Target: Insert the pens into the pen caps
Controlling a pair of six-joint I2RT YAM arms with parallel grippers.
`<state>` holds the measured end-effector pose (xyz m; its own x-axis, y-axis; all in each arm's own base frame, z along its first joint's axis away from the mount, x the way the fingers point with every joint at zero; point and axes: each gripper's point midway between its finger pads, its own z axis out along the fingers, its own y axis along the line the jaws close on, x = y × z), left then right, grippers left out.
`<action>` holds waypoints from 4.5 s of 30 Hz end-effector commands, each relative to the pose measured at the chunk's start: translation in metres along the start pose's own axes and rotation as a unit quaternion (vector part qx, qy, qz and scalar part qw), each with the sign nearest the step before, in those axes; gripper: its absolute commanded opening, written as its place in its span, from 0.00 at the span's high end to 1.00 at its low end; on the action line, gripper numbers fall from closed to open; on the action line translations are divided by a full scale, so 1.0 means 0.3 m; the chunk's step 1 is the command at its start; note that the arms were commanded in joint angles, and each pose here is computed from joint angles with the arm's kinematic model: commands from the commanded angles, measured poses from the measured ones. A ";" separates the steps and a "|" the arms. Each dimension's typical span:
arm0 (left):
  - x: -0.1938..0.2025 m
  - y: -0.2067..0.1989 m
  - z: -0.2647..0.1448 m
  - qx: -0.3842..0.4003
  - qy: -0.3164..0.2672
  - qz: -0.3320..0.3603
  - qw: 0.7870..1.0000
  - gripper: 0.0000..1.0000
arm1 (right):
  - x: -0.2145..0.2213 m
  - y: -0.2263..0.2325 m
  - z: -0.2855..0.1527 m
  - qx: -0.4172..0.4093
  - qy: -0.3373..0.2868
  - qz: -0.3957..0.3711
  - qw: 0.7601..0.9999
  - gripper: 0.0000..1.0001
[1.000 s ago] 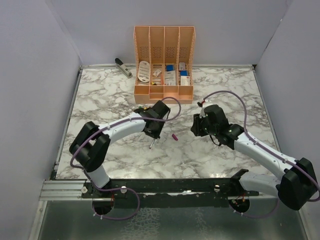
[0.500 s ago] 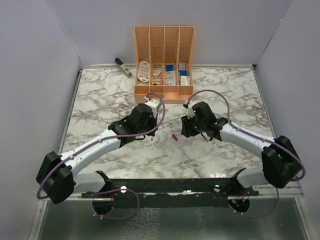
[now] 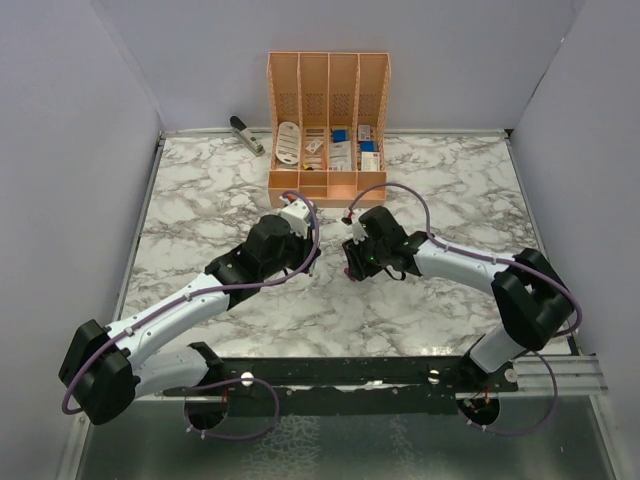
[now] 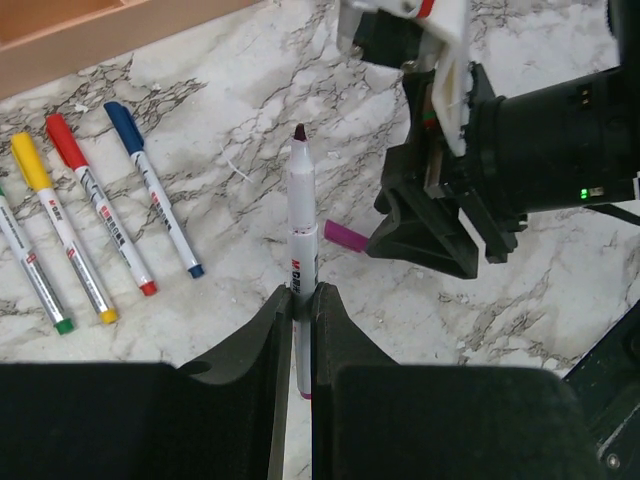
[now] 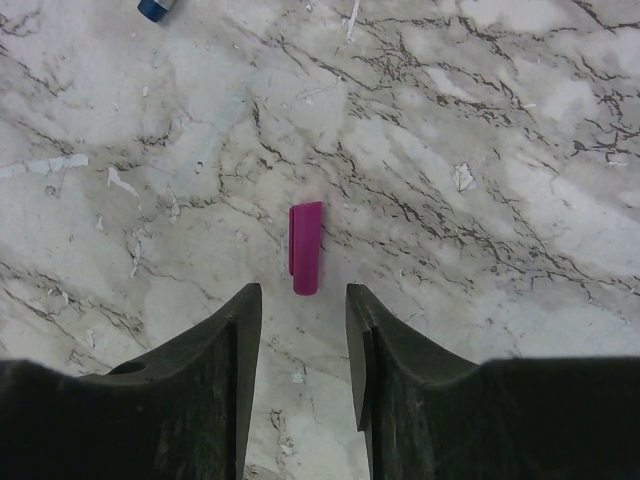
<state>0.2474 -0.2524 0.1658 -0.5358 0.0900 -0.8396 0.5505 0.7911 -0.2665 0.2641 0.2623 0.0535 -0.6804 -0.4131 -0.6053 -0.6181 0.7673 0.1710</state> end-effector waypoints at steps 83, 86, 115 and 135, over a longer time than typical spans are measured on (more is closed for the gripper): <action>-0.133 0.033 -0.125 -0.016 -0.102 0.015 0.995 1.00 | 0.020 -0.112 0.066 0.207 0.092 0.024 0.974 0.99; -0.136 0.013 -0.128 0.001 -0.105 0.016 0.994 1.00 | -0.114 -0.162 -0.003 0.219 0.028 0.057 0.974 0.99; -0.341 -0.338 -0.063 0.265 -0.171 0.085 0.945 1.00 | -0.715 0.132 -0.878 -0.116 -0.540 0.044 0.833 0.99; -0.395 -0.382 -0.077 0.287 -0.179 0.080 0.938 1.00 | -0.666 0.195 -0.952 -0.164 -0.589 -0.005 0.791 0.99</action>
<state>0.2430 -0.3355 0.2814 -0.2691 -0.0725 -0.9604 0.8822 0.3815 -0.2760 0.2550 0.2485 0.4051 0.0218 0.4713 -0.8817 -0.8037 0.5328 0.2649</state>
